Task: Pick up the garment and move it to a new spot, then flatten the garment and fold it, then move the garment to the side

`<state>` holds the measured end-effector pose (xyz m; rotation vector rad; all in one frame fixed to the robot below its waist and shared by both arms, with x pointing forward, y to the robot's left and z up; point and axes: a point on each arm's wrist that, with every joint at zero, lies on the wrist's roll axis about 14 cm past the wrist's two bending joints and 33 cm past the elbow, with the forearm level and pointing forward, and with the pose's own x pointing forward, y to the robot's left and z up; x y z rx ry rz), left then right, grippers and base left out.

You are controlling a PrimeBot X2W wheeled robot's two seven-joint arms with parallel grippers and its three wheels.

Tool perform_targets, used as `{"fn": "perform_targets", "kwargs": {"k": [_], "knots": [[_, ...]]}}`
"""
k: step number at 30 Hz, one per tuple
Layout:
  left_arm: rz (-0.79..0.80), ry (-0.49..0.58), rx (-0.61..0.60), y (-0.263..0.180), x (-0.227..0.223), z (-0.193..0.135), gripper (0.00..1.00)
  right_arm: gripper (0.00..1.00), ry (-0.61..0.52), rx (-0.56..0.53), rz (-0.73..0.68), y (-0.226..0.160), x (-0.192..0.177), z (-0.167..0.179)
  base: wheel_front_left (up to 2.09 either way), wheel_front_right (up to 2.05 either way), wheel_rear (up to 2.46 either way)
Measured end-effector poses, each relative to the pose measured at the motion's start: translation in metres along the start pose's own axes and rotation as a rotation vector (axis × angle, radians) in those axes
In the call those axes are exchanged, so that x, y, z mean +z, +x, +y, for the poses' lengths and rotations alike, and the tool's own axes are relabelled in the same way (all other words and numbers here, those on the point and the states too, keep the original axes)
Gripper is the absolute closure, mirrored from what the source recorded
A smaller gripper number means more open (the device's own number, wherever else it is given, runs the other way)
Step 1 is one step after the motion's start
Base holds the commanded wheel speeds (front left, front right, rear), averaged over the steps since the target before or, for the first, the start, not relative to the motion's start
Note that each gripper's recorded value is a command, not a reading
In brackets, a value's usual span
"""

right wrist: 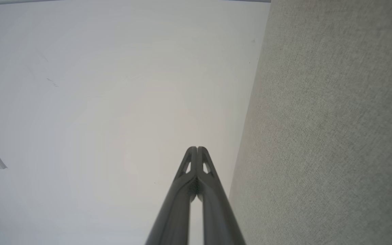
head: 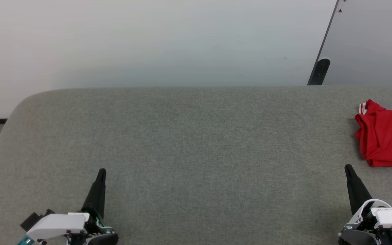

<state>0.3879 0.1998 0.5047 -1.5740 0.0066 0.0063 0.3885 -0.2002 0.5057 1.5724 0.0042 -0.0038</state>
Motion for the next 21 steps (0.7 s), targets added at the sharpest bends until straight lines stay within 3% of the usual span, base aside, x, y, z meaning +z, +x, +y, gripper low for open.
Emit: {"fn": "perform_targets", "kwargs": {"k": [21], "knots": [[0.0, 0.0, 0.0, 0.0, -0.0001, 0.0, 1.0, 1.0, 0.0, 0.0, 0.0, 0.0, 0.0, 0.0, 0.0, 0.0, 0.0]]}}
